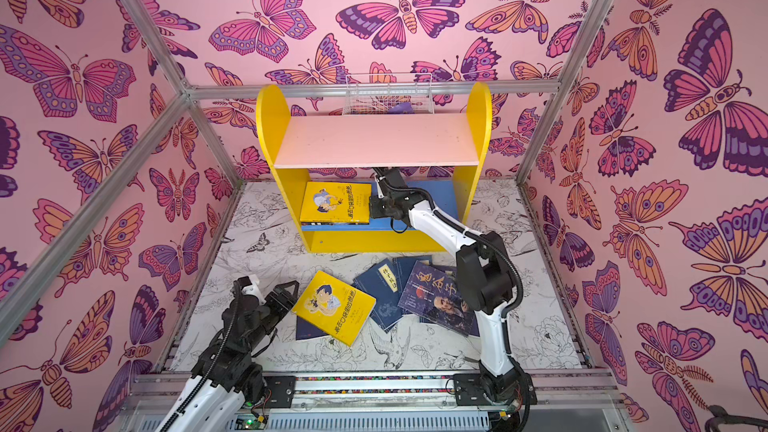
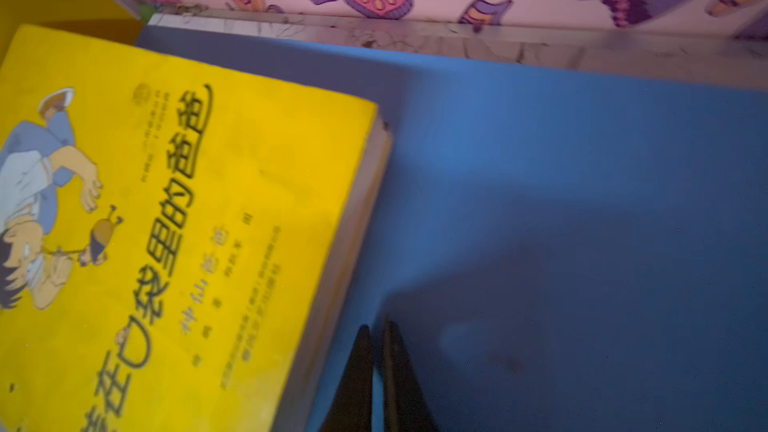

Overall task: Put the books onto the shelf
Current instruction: 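Withdraw the right gripper from the shelf toward the book pile, then reach the right gripper to the small yellow cartoon book on the pile, then lift the yellow book upright with the right gripper while the left gripper approaches, then carry the yellow book to the shelf with the right gripper while the left arm retracts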

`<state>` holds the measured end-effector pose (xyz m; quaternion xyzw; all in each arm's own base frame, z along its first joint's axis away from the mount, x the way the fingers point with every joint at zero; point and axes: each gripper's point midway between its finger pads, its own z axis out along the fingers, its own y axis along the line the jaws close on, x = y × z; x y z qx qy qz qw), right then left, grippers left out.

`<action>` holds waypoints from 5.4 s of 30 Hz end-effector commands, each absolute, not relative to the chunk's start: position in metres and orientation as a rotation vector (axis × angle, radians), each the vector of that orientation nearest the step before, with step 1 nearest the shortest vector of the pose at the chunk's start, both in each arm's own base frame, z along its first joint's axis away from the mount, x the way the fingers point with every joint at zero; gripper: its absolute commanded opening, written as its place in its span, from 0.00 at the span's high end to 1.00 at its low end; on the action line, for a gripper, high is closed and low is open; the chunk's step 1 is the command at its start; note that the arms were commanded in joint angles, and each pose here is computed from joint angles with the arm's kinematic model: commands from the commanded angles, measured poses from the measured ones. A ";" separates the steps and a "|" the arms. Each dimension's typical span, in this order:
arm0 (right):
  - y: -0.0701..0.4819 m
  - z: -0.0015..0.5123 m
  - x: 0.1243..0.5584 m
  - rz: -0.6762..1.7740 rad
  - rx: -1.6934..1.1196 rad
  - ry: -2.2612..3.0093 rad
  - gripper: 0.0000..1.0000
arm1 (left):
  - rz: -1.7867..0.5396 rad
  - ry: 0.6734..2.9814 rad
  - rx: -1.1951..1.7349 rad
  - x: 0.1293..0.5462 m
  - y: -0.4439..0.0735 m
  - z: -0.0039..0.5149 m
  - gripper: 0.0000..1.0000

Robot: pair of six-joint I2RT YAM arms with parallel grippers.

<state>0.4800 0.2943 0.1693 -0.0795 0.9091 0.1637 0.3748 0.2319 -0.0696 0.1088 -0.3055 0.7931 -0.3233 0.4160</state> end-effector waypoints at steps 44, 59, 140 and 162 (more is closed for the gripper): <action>0.342 0.058 0.220 1.183 -0.729 3.028 0.36 | -0.599 2.289 -0.635 0.229 -0.077 0.022 0.54; 0.371 0.104 0.265 1.315 -0.639 2.713 0.46 | -0.691 2.348 -0.529 0.223 -0.101 0.021 0.77; 0.302 0.262 0.245 1.874 -0.506 1.973 0.32 | -1.435 1.221 -0.221 0.242 -0.133 0.322 1.00; 0.311 0.261 0.287 1.952 -0.293 1.907 0.51 | -1.449 1.154 -0.220 0.247 -0.131 0.333 1.00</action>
